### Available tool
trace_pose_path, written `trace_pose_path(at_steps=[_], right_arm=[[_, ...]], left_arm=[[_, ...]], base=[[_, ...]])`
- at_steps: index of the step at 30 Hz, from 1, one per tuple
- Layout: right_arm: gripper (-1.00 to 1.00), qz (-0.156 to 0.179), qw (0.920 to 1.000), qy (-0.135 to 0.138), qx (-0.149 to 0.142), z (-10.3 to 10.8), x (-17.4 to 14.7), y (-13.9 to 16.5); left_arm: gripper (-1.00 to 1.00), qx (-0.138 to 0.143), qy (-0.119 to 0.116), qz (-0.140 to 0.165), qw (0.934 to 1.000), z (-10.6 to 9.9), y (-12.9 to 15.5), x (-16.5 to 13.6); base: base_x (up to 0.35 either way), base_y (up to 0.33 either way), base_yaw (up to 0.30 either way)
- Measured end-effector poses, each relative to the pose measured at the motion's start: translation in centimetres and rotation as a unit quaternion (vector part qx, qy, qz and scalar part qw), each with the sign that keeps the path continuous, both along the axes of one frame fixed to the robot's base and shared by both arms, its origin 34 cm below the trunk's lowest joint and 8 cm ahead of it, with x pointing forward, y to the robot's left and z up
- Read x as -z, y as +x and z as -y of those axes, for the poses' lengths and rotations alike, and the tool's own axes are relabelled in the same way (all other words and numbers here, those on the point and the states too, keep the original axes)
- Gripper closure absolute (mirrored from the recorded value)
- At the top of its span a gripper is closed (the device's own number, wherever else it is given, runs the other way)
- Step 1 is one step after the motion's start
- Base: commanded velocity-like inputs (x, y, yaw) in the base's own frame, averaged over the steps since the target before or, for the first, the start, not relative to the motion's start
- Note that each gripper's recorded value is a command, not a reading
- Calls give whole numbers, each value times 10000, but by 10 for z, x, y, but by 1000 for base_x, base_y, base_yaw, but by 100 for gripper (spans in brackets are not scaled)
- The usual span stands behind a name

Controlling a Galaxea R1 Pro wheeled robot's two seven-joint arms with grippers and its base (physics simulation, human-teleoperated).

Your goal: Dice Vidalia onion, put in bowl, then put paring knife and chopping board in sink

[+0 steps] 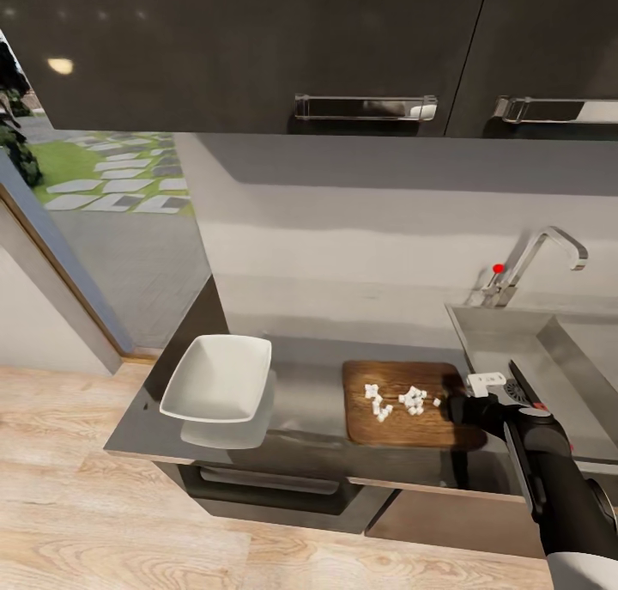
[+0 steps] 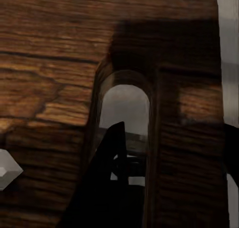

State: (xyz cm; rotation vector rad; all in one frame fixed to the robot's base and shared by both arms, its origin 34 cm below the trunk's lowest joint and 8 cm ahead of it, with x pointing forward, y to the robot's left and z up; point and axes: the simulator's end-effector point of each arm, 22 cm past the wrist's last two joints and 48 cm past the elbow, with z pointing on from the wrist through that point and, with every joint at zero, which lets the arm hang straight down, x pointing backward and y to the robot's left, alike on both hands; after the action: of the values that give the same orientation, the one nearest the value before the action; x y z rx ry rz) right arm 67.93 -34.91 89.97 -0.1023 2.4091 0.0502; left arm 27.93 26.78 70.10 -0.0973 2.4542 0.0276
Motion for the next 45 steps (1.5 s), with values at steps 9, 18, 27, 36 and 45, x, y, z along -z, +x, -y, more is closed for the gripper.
trace_pose_path(at_steps=[9, 18, 27, 36, 45], right_arm=[[100, -19, 10000, 32, 11, 0, 0, -2], [100, -42, 10000, 37, 38, 1, -3, -3], [100, 54, 10000, 40, 37, 1, -13, -1], [100, 113, 9999, 42, 46, 2, -21, 0], [100, -58, 9998, 109, 150, 3, -23, -7]], left_arm=[[-100, -1, 1, 44, 10000, 0, 3, -2], [-100, -1, 1, 113, 9999, 0, 7, -4], [-100, -1, 1, 185, 9998, 0, 11, -6], [-100, 3, -2, 256, 9997, 0, 15, -9], [-100, 1, -1, 328, 9995, 0, 20, -12]], base=[[0, 0, 0], [0, 0, 0], [0, 0, 0], [0, 0, 0], [0, 0, 0]])
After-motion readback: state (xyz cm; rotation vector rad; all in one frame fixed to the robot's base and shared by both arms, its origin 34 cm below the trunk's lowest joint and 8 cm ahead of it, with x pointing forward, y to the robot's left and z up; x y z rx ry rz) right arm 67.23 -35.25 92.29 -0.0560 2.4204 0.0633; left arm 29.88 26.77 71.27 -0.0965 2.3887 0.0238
